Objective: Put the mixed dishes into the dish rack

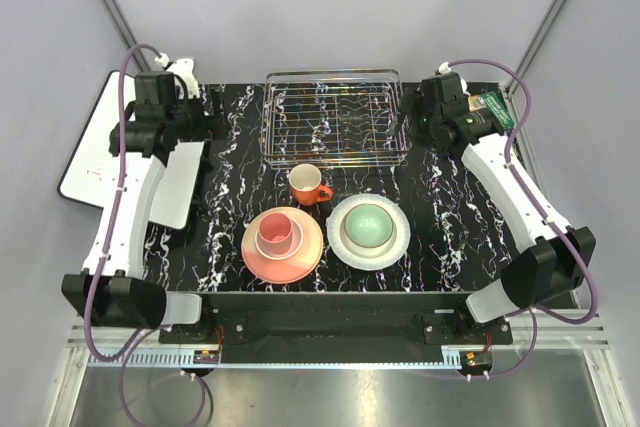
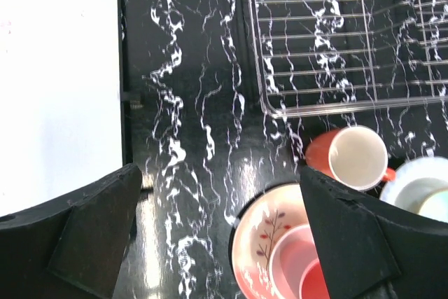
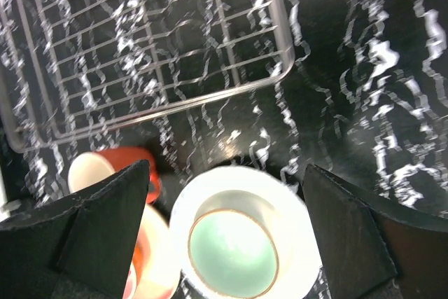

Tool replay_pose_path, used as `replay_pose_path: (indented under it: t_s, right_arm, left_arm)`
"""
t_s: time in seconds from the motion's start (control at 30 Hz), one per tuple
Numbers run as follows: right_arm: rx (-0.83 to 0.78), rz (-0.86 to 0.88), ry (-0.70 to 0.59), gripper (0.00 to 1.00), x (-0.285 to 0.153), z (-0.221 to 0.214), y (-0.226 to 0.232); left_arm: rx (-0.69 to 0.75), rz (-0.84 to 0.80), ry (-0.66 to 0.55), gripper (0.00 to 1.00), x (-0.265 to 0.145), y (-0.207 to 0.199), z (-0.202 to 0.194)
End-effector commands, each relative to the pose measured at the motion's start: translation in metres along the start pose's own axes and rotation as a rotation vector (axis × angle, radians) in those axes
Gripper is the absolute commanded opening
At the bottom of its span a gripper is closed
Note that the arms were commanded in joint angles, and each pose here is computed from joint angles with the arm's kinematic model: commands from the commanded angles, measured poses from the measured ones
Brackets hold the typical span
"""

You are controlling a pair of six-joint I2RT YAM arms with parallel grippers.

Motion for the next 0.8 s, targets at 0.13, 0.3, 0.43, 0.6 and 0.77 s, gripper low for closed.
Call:
replay_pose_path:
  t_s: [0.13, 0.3, 0.43, 0.6, 0.77]
  right_arm:
    - [-0.052, -0.208, -0.232, 0.98, 0.023, 0.054, 0.005]
    - [-0.091, -0.329, -0.221, 0.98, 0.074, 0.058, 0.004]
    - [-0.125, -0.413, -0.194, 0.98, 0.109, 0.049, -0.004]
    - [-0.161, -0.452, -0.147, 0.98, 0.145, 0.039, -0.009]
    - [-0.152, -0.476, -0.096, 0.98, 0.162, 0.021, -0.018]
  left_arm:
    - [0.1, -0.083, -0.149, 0.99, 0.072, -0.034, 0.061]
    - [0.137, -0.095, -0.126, 0.99, 0.13, -0.055, 0.074]
    - [0.158, -0.08, -0.072, 0.99, 0.177, -0.06, 0.057]
    - [0.176, -0.074, -0.024, 0.97, 0.206, -0.056, 0.039]
    - [0.188, -0.052, 0.016, 0.99, 0.217, -0.05, 0.017]
Point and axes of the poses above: each gripper's point midway between its finger pads, its own x axis out along the fingers, its own y axis along the line the jaws close on, z = x × y, the point moved 8 cm from there along -x, back along the fingers, and after that the axes turned 1 degree about -x, right-handed, at the moved point
